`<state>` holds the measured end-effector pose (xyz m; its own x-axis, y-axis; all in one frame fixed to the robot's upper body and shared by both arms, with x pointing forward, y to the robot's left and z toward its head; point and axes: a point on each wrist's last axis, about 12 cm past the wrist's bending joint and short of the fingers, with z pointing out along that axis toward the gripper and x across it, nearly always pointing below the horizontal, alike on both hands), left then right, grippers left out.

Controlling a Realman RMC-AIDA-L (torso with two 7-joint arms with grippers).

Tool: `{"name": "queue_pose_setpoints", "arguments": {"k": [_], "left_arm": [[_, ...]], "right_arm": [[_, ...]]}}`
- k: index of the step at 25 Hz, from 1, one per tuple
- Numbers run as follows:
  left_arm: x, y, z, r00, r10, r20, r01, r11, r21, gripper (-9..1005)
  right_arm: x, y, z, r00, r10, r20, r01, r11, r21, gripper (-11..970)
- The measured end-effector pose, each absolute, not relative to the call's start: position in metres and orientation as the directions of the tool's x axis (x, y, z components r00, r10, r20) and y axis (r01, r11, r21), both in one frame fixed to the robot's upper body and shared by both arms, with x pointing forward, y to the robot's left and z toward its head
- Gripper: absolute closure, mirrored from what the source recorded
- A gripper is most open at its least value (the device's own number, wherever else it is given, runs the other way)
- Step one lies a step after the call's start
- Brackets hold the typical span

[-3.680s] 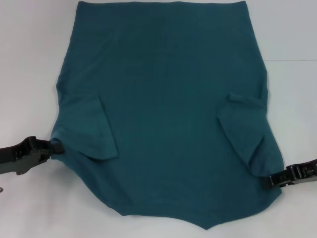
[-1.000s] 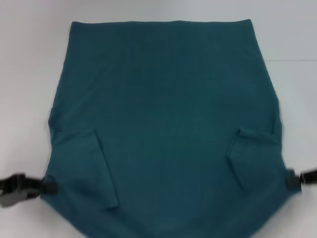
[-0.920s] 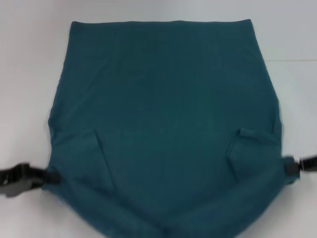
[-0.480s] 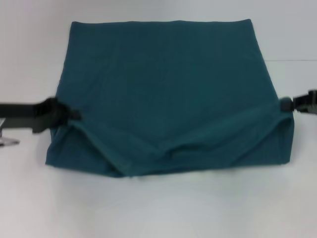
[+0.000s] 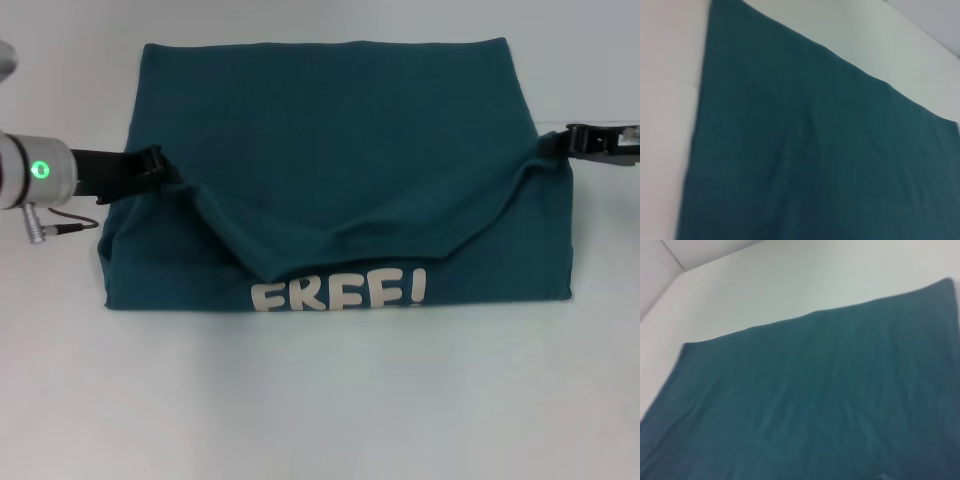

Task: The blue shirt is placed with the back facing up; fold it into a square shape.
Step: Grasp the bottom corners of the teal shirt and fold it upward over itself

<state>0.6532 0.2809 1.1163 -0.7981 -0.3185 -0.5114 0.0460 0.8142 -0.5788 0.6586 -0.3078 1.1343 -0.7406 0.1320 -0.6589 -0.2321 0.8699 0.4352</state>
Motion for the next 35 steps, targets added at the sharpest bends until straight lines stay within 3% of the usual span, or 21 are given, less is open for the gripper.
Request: {"name": "queue_pose_setpoints", "arguments": {"k": [11,26,35], "left_arm": [[0.677,0.253,1.120,-0.715,-0.243,-0.655,0.085,0.900,-0.428,963],[0.681,0.255,1.118,-0.684,-0.268,-0.679,0.049,0.911,-0.409,963],[0.676,0.248,1.111,-0.691,-0.245,-0.680,0.072,0.913,-0.401,904]], "right_arm": [[0.681,-0.291,1.128,-0.675,0.116,-0.729,-0.180,0.932,0.315,824],[0.698,-0.267,1.142,-0.649,0.001,-0.761,-0.252,0.943,0.216,805],[0.696,-0.259,1.137,-0.675,-0.078,-0.733,-0.296,0.939,0.173,794]]}}
